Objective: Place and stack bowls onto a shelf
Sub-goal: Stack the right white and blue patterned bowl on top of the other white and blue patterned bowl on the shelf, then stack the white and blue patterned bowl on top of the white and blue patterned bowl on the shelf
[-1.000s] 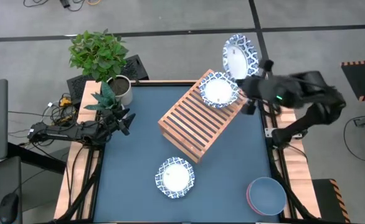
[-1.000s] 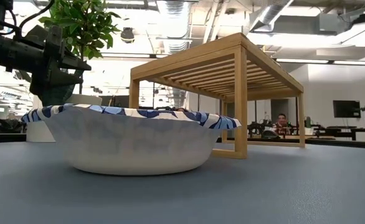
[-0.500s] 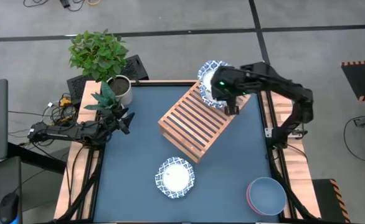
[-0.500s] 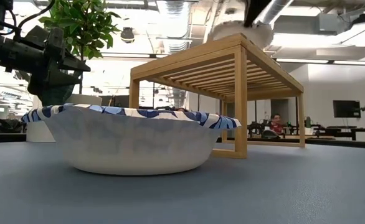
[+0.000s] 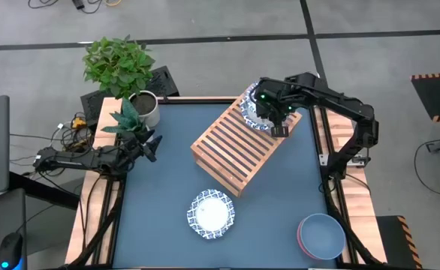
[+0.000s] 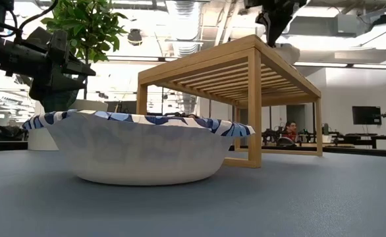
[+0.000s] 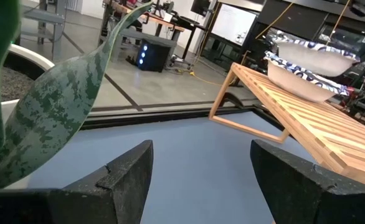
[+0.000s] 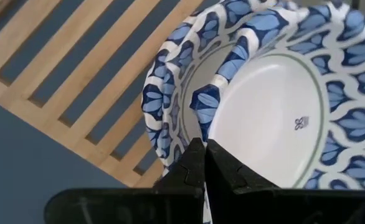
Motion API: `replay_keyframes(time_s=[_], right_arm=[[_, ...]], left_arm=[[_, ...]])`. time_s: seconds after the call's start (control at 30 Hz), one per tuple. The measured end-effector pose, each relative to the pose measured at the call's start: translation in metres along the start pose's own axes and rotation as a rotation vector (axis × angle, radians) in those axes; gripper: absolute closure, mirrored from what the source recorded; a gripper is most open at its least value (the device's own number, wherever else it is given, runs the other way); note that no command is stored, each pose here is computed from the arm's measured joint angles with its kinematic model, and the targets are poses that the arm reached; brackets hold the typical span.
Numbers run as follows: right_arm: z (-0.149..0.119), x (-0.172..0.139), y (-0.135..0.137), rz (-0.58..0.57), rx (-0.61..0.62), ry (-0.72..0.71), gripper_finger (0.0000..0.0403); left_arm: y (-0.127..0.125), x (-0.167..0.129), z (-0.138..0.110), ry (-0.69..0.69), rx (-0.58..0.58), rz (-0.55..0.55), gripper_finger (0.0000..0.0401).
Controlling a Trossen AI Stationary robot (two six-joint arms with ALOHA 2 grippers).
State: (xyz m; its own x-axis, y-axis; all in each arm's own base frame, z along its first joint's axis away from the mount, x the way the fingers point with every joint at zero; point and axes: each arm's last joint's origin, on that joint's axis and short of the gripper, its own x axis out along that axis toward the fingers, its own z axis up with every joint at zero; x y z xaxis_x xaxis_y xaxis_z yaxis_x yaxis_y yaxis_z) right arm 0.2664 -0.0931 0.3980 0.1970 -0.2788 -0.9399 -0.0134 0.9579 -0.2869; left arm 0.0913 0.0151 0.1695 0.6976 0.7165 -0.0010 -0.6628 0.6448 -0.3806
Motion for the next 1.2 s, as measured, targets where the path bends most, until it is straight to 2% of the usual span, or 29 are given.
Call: replay_keyframes(time_s=[0.37,0.73,0.9,1.03,1.2], right_arm=[[0.002,0.022,0.005,0.041,-0.013,0.035,0.0377],[0.006,0.022,0.003,0.024,0.061,-0.005,0.0295],[0.007,0.017,0.004,0.020,0.075,-0.024,0.0242],[0.014,-0.001,0.012,0.046,0.089,-0.109,0.0206],[0.034,-0.024,0.041,0.215,0.057,-0.326,0.0192]], left_arm=[[0.000,0.000,0.000,-0.001,0.005,0.002,0.0148],[0.000,0.000,0.000,-0.001,0.004,0.002,0.0148],[0.000,0.000,0.000,-0.001,0.004,0.002,0.0148],[0.000,0.000,0.000,0.000,-0.009,0.001,0.0148],[0.000,0.000,0.000,-0.001,-0.012,0.001,0.0148]])
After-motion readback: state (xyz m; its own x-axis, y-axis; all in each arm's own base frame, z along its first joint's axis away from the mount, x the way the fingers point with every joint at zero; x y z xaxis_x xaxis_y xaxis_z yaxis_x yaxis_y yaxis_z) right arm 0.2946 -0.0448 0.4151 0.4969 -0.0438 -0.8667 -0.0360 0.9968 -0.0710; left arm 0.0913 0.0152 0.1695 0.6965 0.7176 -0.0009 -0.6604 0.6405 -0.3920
